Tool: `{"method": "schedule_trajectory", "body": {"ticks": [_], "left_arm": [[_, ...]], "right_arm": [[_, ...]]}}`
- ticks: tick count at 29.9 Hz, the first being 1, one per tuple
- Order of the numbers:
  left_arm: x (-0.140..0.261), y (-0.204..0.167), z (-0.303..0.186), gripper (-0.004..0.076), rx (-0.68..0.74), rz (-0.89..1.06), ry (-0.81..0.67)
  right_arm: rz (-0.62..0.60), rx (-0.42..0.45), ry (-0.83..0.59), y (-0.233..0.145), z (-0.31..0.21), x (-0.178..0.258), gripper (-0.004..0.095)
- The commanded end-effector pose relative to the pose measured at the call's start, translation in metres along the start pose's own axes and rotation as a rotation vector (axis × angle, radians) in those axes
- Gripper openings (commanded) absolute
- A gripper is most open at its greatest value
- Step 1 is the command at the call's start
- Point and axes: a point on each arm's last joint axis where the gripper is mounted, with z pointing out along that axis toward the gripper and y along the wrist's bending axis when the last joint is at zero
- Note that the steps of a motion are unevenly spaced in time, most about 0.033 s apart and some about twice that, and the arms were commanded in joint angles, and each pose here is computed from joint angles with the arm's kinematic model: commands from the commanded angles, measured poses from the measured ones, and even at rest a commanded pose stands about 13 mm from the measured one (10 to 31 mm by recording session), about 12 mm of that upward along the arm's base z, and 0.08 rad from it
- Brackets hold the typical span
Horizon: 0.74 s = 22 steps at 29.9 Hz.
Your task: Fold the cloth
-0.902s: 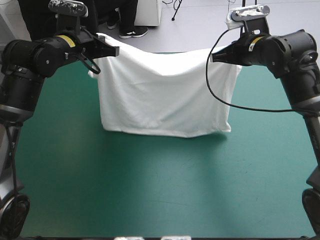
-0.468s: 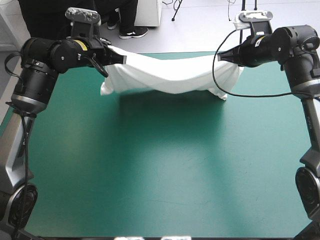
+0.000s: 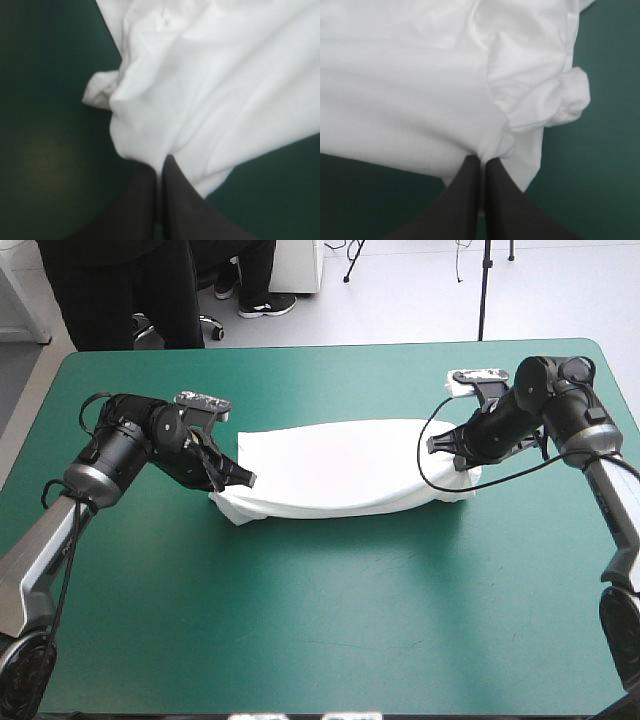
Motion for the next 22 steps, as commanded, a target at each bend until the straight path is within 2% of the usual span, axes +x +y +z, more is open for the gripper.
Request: {"method": "schedule_trajectory", "body": {"ticks": [1, 6, 13, 22], "left_arm": [[0.012, -0.007, -0.016, -0.0009, 0.048, -0.001, -0.048], [0.033, -0.013, -0.013, -0.0009, 0.118, -0.013, -0.004], [0.064, -0.023, -0.013, -0.0009, 0.128, -0.004, 0.058], [0.101, -0.023, -0.001, -0.0009, 0.138, -0.025, 0.126]], "right_arm": [[-0.011, -0.018, -0.045, 0.005, -0.022, 0.018, -0.0017], [-0.005, -0.021, 0.021, 0.006, -0.014, 0.046, -0.0017], [-0.067, -0.039, 0.135, 0.024, 0.002, 0.086, -0.0017], [-0.068, -0.05, 0.239, 0.032, 0.016, 0.122, -0.0017]]}}
